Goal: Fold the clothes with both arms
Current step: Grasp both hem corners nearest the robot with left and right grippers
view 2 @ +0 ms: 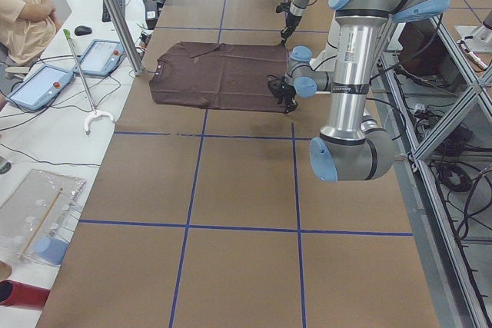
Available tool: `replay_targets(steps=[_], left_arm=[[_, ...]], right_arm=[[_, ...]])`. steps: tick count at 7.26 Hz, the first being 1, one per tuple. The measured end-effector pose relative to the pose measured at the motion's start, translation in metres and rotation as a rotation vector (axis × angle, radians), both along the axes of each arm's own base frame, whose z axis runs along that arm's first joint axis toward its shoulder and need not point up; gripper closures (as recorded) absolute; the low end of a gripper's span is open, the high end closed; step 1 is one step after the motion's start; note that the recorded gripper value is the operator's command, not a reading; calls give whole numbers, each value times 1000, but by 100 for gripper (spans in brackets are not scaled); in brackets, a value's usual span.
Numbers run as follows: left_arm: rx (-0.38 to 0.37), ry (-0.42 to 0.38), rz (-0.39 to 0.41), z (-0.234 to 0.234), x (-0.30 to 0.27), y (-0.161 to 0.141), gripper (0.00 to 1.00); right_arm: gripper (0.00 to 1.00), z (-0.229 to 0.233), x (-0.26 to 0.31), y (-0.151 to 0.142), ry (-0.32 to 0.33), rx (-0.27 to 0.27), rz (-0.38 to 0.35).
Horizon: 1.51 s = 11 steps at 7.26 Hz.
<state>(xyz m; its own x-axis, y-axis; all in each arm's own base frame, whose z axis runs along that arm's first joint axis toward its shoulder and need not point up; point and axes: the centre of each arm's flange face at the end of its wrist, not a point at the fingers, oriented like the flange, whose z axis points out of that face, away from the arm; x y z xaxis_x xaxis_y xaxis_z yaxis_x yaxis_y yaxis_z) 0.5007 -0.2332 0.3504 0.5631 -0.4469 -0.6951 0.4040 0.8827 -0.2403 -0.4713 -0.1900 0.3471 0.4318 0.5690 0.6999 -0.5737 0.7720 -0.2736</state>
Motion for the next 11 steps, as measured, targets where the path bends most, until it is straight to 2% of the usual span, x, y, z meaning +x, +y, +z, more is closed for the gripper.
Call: replay_targets(steps=[1, 5, 6, 8, 11], left_arm=[[-1, -2, 5, 1, 1, 2, 43], [-1, -3, 11, 1, 2, 6, 45], [-2, -7, 12, 1, 2, 6, 55], [-5, -27, 14, 4, 2, 7, 100], [-13, -25, 24, 1, 2, 9, 100]], right_arm=[[100, 1, 0, 0, 2, 0, 0], [100, 2, -2, 1, 5, -1, -2], [100, 3, -2, 1, 5, -1, -3], [100, 4, -3, 1, 8, -1, -4], [100, 3, -4, 2, 6, -1, -6]])
